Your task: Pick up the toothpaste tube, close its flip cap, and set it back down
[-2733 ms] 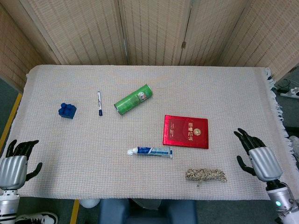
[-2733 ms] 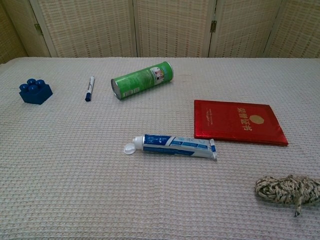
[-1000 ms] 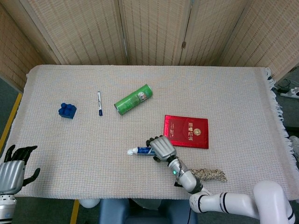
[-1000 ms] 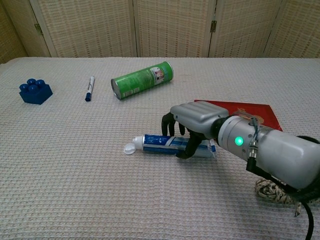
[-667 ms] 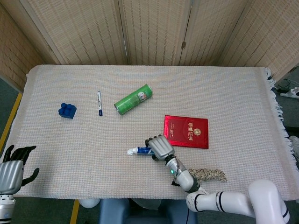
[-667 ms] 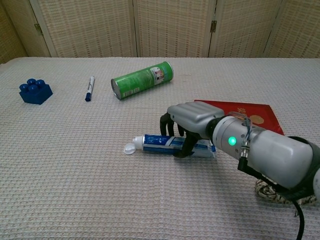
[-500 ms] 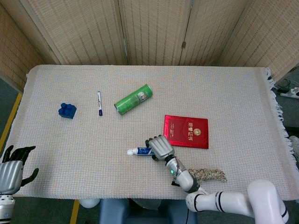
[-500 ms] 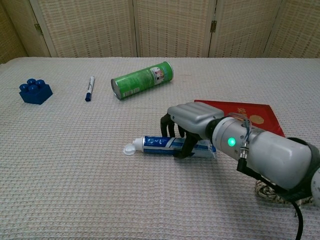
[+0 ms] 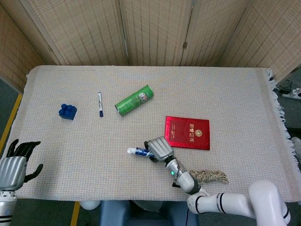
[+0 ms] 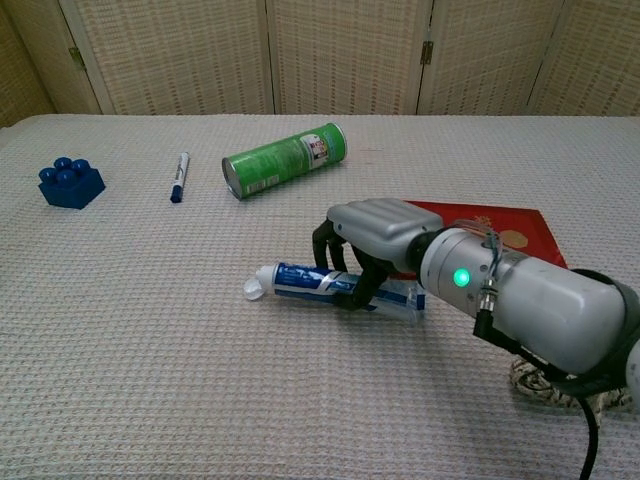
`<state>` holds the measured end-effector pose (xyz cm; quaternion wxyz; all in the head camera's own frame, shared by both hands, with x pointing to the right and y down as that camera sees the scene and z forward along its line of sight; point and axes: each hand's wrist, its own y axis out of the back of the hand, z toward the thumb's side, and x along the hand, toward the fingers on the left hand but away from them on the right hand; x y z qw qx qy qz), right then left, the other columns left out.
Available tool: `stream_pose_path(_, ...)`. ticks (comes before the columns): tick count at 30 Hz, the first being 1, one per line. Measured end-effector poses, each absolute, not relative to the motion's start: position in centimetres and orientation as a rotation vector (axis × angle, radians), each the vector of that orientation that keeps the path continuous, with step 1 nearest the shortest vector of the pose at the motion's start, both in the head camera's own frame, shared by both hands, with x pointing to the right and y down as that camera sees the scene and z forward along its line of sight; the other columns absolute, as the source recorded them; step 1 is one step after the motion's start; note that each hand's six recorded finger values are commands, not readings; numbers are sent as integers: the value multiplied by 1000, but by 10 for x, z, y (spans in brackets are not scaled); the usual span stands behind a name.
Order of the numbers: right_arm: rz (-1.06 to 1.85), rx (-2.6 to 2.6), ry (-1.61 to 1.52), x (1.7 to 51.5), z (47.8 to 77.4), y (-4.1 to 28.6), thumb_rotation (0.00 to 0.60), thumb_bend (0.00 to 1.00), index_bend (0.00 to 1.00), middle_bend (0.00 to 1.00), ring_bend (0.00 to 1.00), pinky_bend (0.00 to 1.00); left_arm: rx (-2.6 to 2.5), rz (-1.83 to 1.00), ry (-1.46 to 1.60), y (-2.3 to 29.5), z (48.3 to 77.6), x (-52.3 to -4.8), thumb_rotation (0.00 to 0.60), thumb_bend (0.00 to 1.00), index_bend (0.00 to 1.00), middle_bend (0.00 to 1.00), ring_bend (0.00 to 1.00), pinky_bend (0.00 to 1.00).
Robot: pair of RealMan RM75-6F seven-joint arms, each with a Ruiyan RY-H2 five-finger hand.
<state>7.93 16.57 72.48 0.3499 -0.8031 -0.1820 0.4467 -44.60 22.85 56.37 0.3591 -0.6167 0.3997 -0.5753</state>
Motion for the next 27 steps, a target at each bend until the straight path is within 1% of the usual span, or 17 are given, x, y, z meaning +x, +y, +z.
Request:
stream_pose_path(6,1076,-2180,-572,84,706,161,600,938,675,642,735,636,-1648,-1388,1040,210,563,-429,600,365,221,253,229,144)
stream_pose_path(11,992,-2317,-682,89,690,159,600,996,675,659,755,672,-1681,-1273,1056,190,565,-406,600,368,178,253,232,170)
stream_pose_path(14,917,-2405,-749,92,679,158,600,1000,684,677,767,706,-1713,-1199,1048,180,567,-389,600,369,143,249,229,169)
stream_pose_path(20,749,-2558,-854,98,661,157,600,1000,689,681,767,712,-1765,-1076,986,165,574,-349,600,368,69,225,214,163)
stream_pose_path(27,613,-2683,-949,105,655,154,600,1000,695,681,764,712,-1788,-988,901,162,580,-310,600,368,48,205,201,157)
